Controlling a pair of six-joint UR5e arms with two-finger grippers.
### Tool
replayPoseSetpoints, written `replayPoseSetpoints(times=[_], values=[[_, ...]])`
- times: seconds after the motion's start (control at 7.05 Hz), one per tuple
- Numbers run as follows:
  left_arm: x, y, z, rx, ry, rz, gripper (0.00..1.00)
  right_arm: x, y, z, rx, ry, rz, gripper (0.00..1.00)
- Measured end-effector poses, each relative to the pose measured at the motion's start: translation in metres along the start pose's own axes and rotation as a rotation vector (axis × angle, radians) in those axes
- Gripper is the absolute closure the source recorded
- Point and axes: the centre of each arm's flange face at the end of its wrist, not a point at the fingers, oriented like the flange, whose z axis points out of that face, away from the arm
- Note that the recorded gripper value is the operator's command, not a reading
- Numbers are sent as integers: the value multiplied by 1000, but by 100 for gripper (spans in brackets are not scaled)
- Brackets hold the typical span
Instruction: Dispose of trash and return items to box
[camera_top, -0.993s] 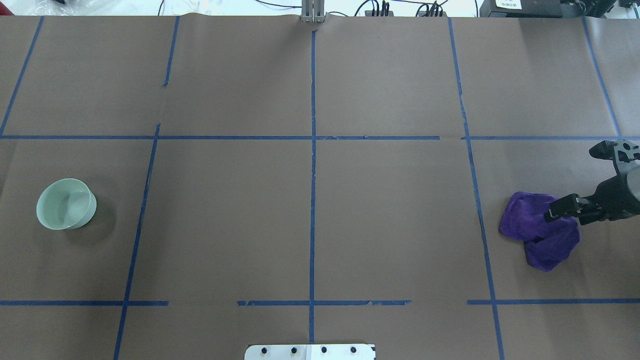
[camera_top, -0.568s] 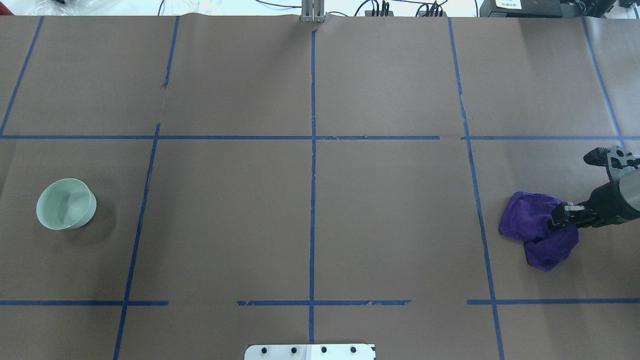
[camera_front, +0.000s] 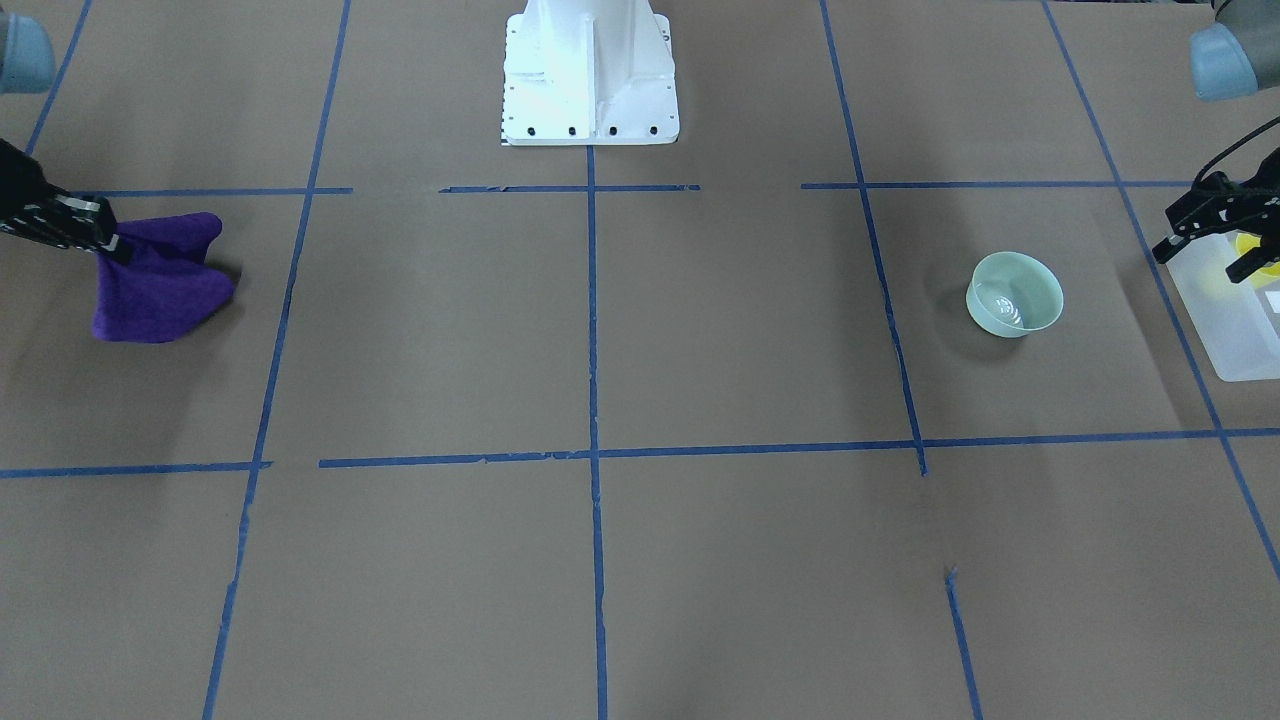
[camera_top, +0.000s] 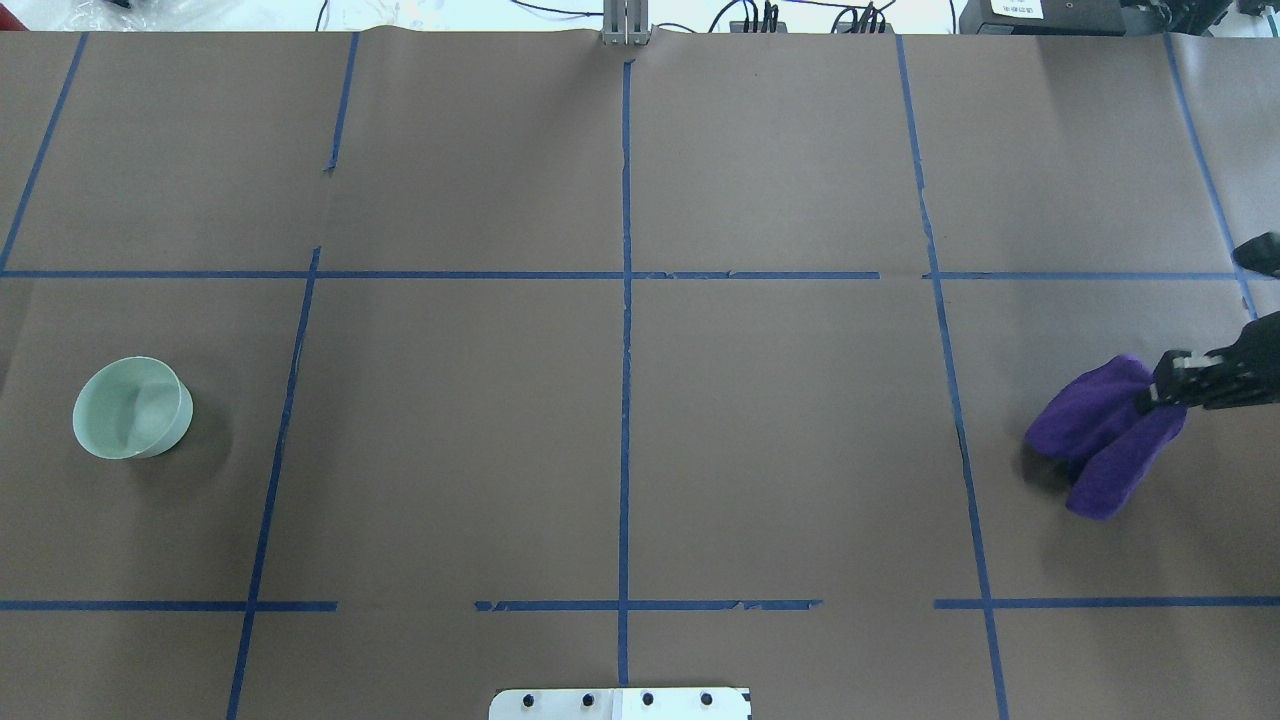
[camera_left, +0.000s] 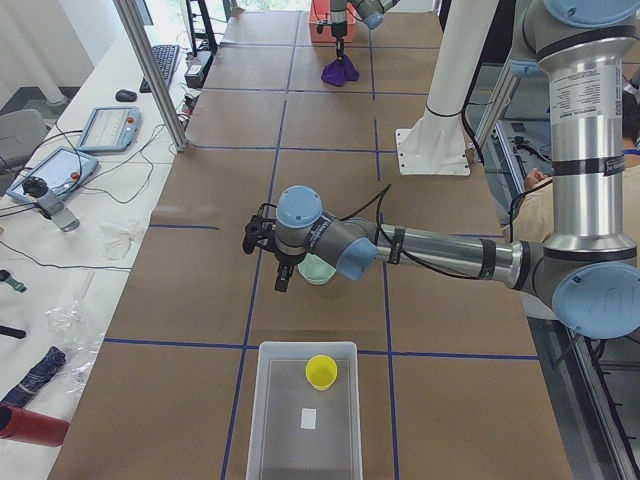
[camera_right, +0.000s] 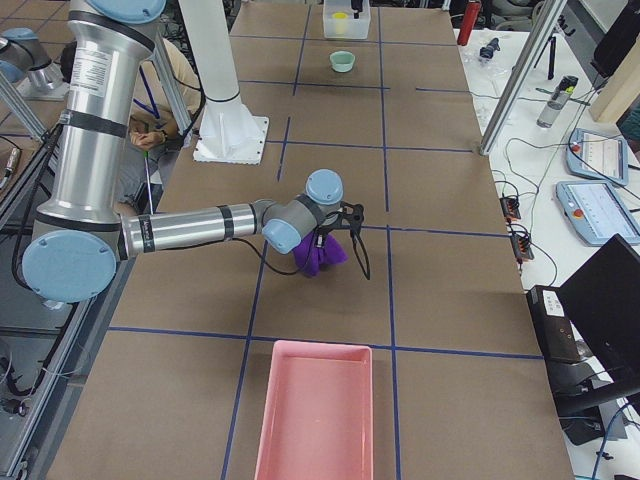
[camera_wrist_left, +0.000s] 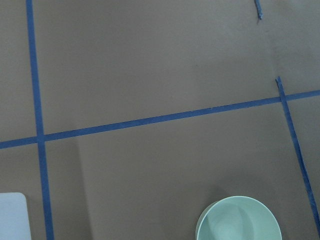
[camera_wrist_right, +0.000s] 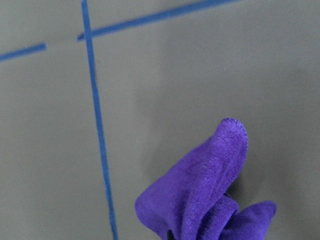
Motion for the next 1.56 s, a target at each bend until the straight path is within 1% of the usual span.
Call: replayPoseSetpoints(times=[0.14,0.28,0.43,0.57,0.71,0.85,0.99,1.14,1.28,1.42,1.56], values=[[1,7,28,-36,-31,13,0,16,-15,-69,71,-99,62,100],[0,14,54,-66,-72,22,0,32,-23,-124,144,-171,105,100],[0,20,71,-89,-93,16,0,46,-28,-163,208,-210,136,100],[3,24,85,-114,-96,7,0,58,-30,-189,259,-225,155,100],[12,28,99,-140,-91,1,0,65,-29,-206,298,-232,155,100],[25,29,116,-166,-82,11,2,70,-28,-214,318,-234,148,100],[38,29,132,-191,-73,28,32,76,-25,-218,329,-233,141,100],[48,31,145,-212,-67,46,72,82,-23,-219,337,-231,134,100],[56,36,156,-232,-63,64,96,87,-22,-219,340,-229,136,100],[61,40,165,-246,-58,83,100,93,-19,-218,339,-227,144,100],[62,42,170,-248,-53,96,100,99,-15,-216,339,-226,149,100]])
